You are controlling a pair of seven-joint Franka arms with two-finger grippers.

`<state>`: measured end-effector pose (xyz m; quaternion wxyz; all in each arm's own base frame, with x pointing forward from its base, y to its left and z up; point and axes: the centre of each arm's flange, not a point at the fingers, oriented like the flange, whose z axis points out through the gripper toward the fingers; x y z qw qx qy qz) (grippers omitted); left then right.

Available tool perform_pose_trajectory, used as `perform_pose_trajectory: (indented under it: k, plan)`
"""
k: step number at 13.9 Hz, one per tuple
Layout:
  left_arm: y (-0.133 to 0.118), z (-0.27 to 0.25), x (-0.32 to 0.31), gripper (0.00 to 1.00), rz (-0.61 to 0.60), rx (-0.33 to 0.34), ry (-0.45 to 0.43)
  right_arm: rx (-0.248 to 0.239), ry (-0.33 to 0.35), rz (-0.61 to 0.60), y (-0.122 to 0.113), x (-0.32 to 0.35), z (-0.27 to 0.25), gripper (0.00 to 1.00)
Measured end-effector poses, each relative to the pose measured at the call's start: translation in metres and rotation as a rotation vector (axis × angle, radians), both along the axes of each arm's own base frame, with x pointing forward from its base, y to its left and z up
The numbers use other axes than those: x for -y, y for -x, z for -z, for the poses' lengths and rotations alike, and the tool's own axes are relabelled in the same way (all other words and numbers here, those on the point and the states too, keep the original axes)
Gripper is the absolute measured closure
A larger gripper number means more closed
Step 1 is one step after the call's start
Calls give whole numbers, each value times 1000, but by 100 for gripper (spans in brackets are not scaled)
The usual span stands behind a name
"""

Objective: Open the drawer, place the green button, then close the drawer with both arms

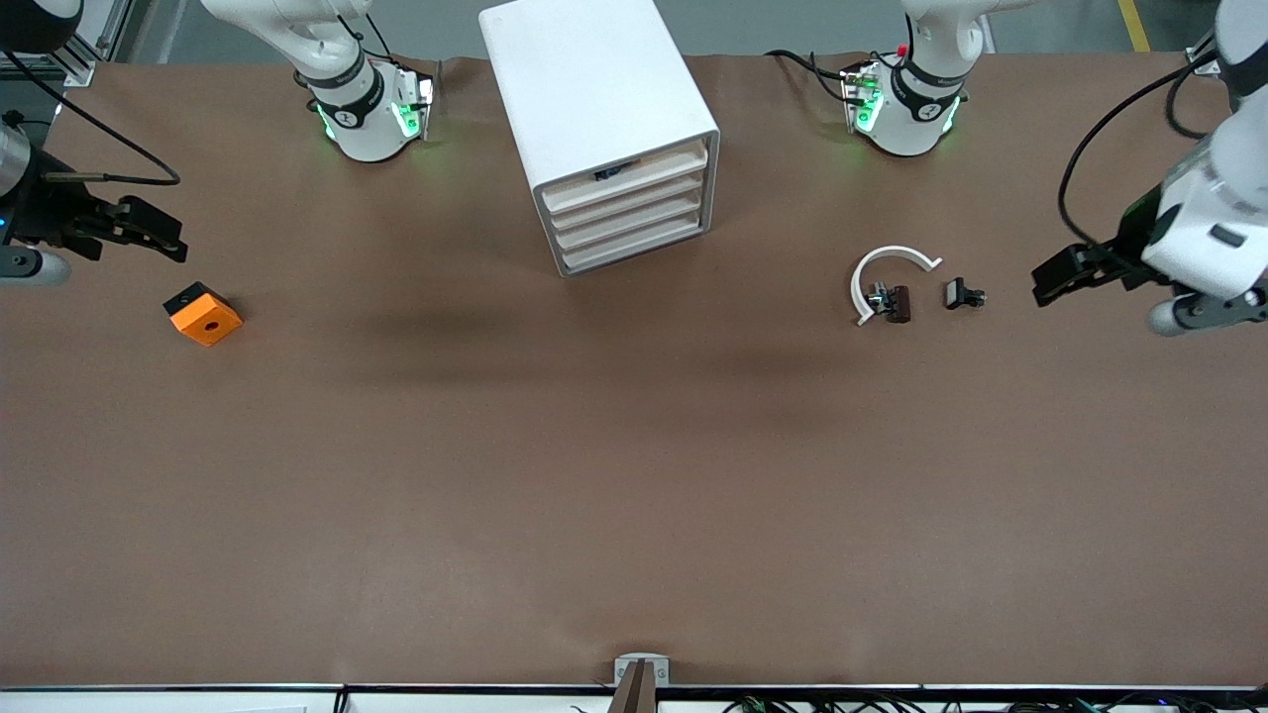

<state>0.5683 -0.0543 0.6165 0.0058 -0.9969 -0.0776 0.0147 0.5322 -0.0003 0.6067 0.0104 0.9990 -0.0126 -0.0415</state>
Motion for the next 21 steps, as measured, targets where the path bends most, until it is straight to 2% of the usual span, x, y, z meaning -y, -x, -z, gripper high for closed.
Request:
perform_pose_trajectory:
  k: [7, 15, 21]
  plan:
    - [43, -22, -8, 0, 18, 15, -1, 0, 0, -1, 0, -1, 0, 0]
    - [51, -22, -5, 0, 36, -5, -4, 25, 0, 4, -1, 2, -13, 0]
    - [53, -22, -6, 0, 88, -19, -4, 15, 0, 9, 0, 5, -13, 0]
